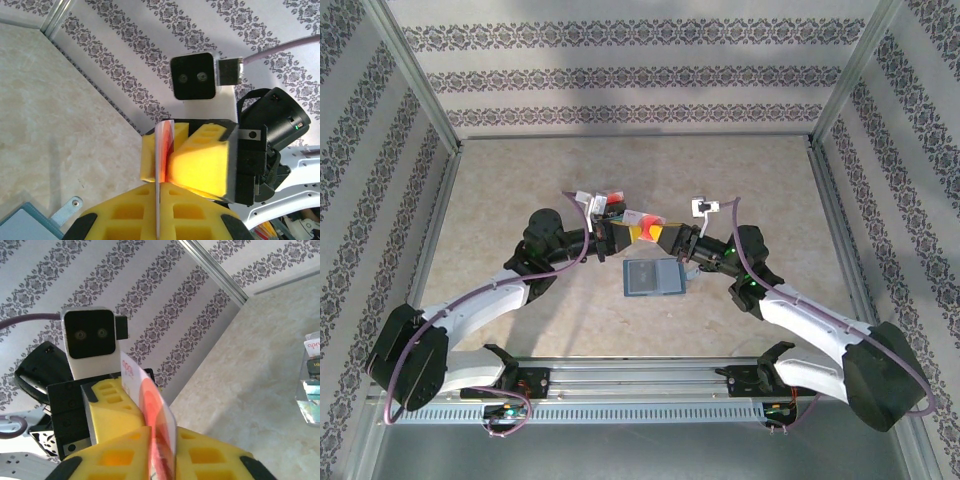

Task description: Take the credit cards out of the card holder

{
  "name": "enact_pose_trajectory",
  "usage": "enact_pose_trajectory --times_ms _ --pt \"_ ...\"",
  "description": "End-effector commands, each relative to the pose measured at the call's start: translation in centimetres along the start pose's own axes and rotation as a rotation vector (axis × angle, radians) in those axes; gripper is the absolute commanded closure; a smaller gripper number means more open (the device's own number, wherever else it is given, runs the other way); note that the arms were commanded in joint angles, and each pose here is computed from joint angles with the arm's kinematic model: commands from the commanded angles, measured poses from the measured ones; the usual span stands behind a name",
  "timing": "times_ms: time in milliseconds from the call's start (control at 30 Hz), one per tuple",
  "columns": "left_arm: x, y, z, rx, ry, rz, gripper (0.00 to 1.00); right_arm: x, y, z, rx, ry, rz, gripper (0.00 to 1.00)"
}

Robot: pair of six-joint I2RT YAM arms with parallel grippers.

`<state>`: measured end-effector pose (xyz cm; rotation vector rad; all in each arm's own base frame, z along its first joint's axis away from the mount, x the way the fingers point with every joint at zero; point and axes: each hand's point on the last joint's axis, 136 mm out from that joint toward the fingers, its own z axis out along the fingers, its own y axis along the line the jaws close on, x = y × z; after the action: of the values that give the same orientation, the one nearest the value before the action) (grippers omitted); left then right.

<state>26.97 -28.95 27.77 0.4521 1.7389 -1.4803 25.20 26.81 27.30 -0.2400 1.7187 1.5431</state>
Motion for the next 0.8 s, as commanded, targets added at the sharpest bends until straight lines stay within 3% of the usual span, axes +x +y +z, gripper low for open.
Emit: enact_pose_trajectory --times_ms 0,67,133,167,267,433,633,767 --pt "-1.1 -0.9 0.4 0.042 -0.026 0.026 0.94 -1.0 3.3 0.2 -0.121 -0.014 -0.052 0.96" --pt "-1.2 -0.9 0.4 0.041 -0.012 0.035 0.78 -1.0 3.3 0.0 -0.120 -0.013 -0.062 1.00" --pt "-1.2 -1.0 0.4 0.023 0.023 0.058 0.53 -1.2 2.9 -0.4 -0.096 -0.014 -0.072 1.00" --pt "-1.2 -0.8 0.3 0.005 0.045 0.066 0.46 -1.3 2.7 -0.6 -0.085 -0.014 -0.076 1.00" --pt "-1.5 -0.3 -0.6 -0.087 0.090 0.119 0.33 -1.3 2.0 -1.3 -0.057 -0.003 -0.090 1.00" --pt "-2.3 -0.9 -2.7 -0.210 0.138 0.275 0.00 0.1 1.3 -1.9 -0.017 0.094 -0.114 1.00" --pt "-1.9 -2.3 -2.7 -0.162 0.252 0.357 0.01 1.9 1.7 -1.7 -0.058 0.228 -0.130 1.00" --pt "-0.8 -2.7 -2.0 -0.102 0.395 0.328 0.15 2.8 2.2 -1.2 -0.105 0.303 -0.126 1.00"
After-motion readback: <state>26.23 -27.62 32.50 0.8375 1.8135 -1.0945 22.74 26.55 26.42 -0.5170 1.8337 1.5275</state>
